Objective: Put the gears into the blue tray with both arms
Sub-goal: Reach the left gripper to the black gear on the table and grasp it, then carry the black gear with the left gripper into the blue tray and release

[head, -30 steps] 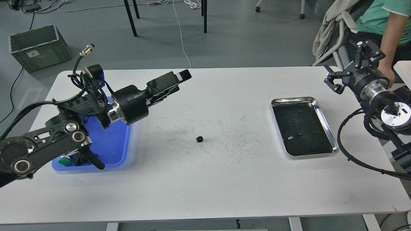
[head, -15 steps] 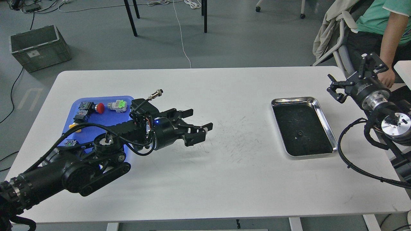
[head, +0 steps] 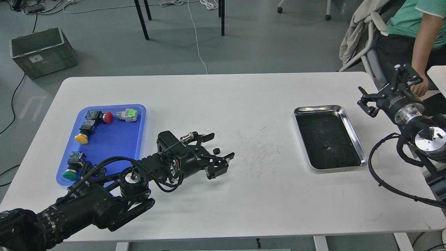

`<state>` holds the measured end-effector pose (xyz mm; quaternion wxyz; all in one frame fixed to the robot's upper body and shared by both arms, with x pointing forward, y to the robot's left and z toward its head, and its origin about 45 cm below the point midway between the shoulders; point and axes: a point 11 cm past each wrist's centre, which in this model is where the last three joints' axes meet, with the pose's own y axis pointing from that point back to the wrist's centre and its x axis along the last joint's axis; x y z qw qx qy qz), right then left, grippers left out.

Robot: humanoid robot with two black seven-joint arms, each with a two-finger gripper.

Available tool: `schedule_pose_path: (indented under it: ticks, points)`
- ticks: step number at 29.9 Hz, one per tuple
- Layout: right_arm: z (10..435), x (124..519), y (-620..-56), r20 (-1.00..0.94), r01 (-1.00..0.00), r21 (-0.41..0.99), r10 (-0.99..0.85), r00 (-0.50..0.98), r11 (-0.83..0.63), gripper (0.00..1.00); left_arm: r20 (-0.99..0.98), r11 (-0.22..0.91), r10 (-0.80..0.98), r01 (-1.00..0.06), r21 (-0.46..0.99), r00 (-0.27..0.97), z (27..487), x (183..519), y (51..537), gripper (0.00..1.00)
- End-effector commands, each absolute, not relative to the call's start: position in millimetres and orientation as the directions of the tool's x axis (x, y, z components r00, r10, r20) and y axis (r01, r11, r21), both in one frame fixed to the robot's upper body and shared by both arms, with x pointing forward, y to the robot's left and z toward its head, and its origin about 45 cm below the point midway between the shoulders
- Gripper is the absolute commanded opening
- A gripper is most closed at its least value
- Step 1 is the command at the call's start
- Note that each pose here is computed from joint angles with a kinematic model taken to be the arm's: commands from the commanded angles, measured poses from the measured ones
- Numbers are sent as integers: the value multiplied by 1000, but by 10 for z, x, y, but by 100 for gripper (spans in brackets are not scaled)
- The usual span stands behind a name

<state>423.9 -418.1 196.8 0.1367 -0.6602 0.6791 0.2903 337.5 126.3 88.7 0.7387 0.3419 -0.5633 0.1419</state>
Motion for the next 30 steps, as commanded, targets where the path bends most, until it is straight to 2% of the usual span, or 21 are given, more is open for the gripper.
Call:
schedule_pose_path:
  ticks: [1,5,16,20,22,27,28,30]
  points:
    - [1963,4238,-4178,-569,-976,215,-817,-91,-41,97,924,700,-189,-613,365,334,798,3408,1358,95]
    - [1955,4240,-4166,-569,-975,217,-817,-92,-41,97,920,691,-194,-618,375,342,754,3416,1374,93]
    - [1920,4236,-4132,-573,-975,218,-814,-94,-41,97,916,681,-200,-623,386,348,718,3425,1407,67]
    - [1925,4239,-4129,-572,-975,217,-815,-93,-41,97,913,684,-207,-616,391,351,698,3400,1394,61]
    - [1925,4239,-4129,-572,-975,217,-815,-93,-41,97,909,690,-221,-603,401,352,671,3368,1380,51]
    - [1925,4240,-4129,-572,-975,217,-815,-93,-41,97,908,690,-225,-600,405,354,658,3355,1387,46]
    - [1925,4240,-4129,-572,-975,217,-815,-93,-41,97,907,690,-225,-600,406,355,655,3354,1383,41]
    - [1925,4240,-4129,-572,-975,217,-815,-93,-41,97,906,685,-228,-602,410,357,644,3359,1400,23]
